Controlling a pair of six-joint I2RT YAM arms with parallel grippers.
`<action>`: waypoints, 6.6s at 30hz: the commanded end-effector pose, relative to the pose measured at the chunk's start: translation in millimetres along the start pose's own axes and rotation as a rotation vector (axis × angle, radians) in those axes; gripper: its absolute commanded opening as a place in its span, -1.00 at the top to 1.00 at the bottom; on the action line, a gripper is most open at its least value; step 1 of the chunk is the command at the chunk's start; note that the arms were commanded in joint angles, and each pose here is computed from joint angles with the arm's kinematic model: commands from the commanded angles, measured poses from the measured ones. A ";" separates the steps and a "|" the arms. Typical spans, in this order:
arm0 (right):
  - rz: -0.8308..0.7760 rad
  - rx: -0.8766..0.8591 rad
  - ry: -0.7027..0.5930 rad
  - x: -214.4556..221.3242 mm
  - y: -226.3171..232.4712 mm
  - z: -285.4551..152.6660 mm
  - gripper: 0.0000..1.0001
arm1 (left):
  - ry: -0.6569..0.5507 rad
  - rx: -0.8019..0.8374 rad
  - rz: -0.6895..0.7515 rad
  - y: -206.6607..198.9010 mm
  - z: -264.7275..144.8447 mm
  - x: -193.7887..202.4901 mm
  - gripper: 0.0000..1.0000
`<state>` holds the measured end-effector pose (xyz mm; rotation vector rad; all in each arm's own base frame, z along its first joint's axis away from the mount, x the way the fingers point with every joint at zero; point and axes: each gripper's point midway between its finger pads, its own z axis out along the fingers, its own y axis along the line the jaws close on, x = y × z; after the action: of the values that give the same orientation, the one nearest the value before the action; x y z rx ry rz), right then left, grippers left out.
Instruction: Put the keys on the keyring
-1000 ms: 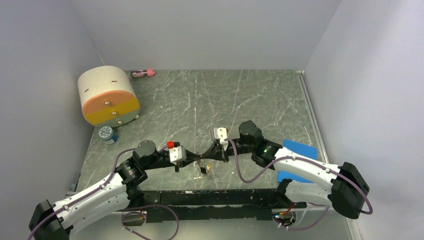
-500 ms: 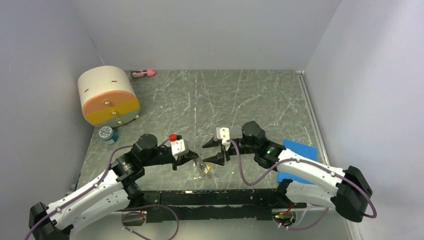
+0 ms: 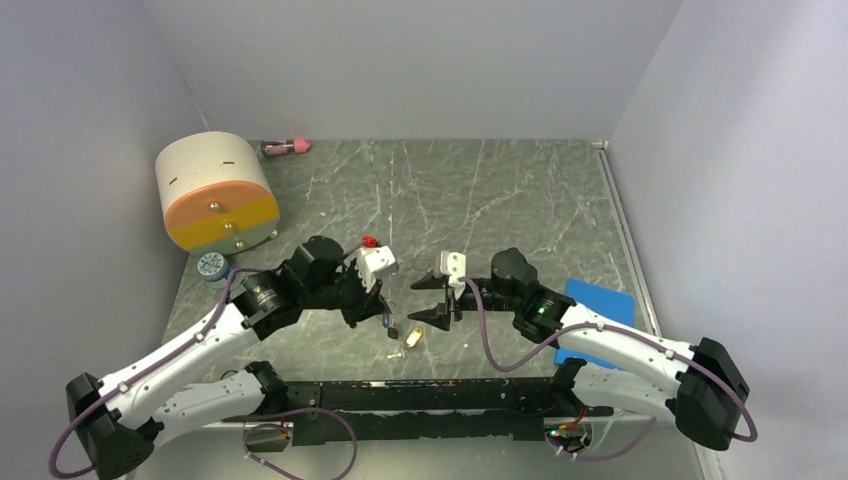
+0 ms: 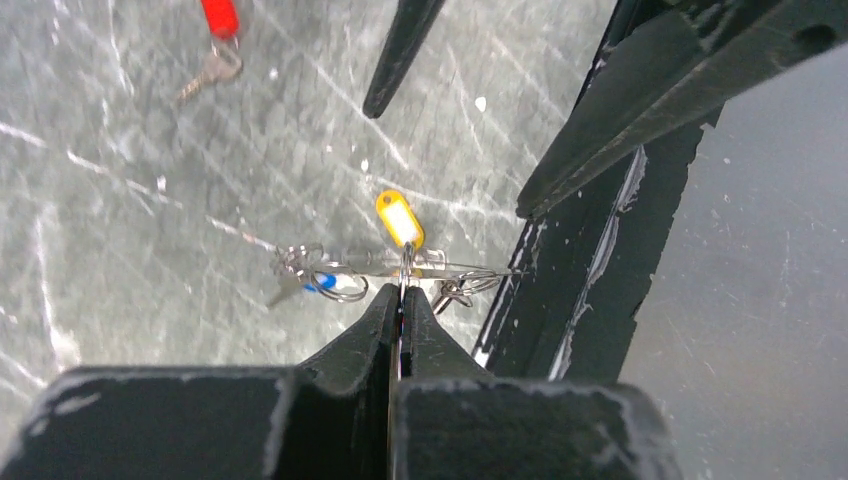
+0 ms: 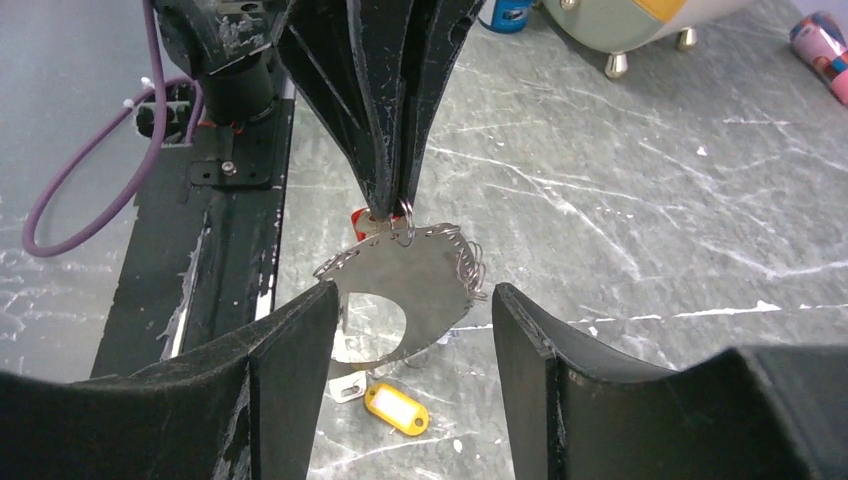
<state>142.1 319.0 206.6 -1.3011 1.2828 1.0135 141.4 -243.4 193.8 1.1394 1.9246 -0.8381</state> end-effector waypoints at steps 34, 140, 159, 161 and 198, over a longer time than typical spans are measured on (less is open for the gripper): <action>0.075 -0.169 -0.173 -3.9 17.2 57.0 0.59 | 0.225 -0.049 -0.082 -1.8 -10.7 3.5 0.95; 0.055 -0.077 -0.444 -83.0 33.4 -10.0 1.00 | -0.241 0.338 -0.073 -41.7 19.0 -11.2 0.95; 0.090 -0.029 -0.493 -83.5 28.3 -15.5 1.00 | -0.172 0.256 0.048 -51.7 28.0 -0.9 0.95; 0.093 -0.031 -0.491 -82.6 28.7 -15.3 1.00 | -0.170 0.244 0.068 -52.9 27.2 -1.1 0.95; -0.001 -0.170 -0.434 -71.6 56.3 -19.5 1.00 | -0.489 0.263 0.402 -75.9 -28.3 -64.6 0.21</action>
<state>83.1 316.8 246.9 -1.1379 1.0092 1.3493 91.0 -273.7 245.8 1.2662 1.3221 -1.0434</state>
